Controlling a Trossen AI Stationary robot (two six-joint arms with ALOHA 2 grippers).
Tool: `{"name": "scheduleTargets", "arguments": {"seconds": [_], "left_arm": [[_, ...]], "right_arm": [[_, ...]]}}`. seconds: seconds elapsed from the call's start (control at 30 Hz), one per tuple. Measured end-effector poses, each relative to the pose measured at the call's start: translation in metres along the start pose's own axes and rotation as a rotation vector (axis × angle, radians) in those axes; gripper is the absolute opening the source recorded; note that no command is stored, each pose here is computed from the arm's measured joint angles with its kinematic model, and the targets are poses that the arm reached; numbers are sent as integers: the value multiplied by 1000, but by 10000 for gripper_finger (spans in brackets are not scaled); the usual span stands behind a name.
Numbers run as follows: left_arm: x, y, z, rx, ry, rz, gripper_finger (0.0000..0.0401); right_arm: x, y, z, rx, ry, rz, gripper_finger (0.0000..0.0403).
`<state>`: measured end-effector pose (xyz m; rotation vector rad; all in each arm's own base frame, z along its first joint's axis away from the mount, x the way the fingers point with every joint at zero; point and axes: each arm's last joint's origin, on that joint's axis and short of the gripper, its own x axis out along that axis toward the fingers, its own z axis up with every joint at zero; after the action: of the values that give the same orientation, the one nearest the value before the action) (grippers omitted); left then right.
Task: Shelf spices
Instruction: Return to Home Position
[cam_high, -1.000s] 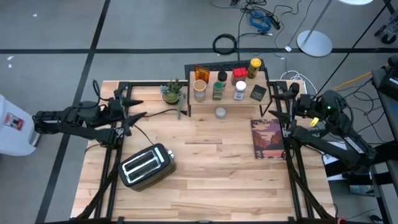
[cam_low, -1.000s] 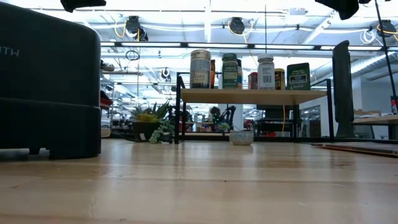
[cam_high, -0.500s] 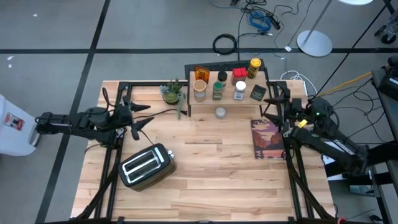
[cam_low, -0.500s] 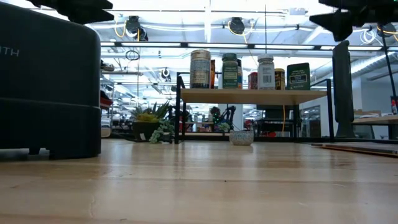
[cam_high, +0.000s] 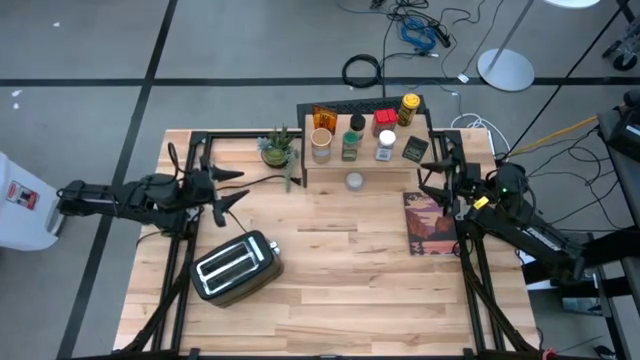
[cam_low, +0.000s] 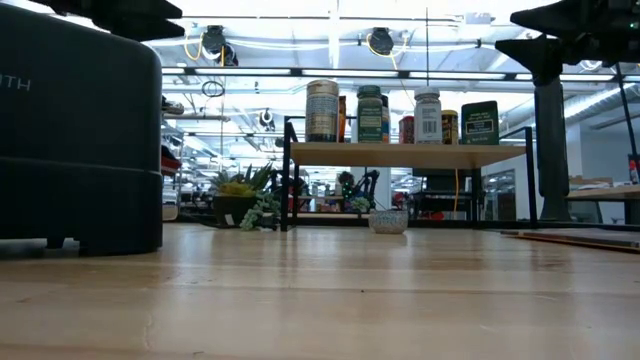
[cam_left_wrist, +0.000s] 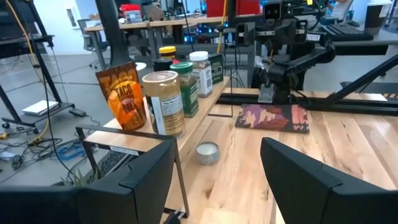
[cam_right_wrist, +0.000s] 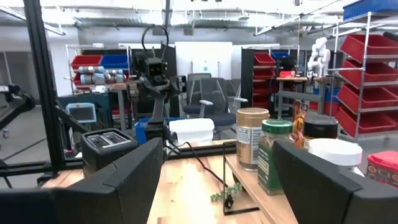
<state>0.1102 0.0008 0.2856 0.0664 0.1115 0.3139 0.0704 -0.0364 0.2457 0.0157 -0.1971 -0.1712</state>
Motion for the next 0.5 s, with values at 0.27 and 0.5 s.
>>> {"name": "scheduleTargets", "arguments": {"seconds": [0.27,0.5], "left_arm": [[3,-2,-5,-23,-36,-21,249],[3,-3,-4,-24,-40,-39,249]], "right_arm": [[-5,5,3,4,-41,38,290],[-5,6,3,4,-44,36,290]]}}
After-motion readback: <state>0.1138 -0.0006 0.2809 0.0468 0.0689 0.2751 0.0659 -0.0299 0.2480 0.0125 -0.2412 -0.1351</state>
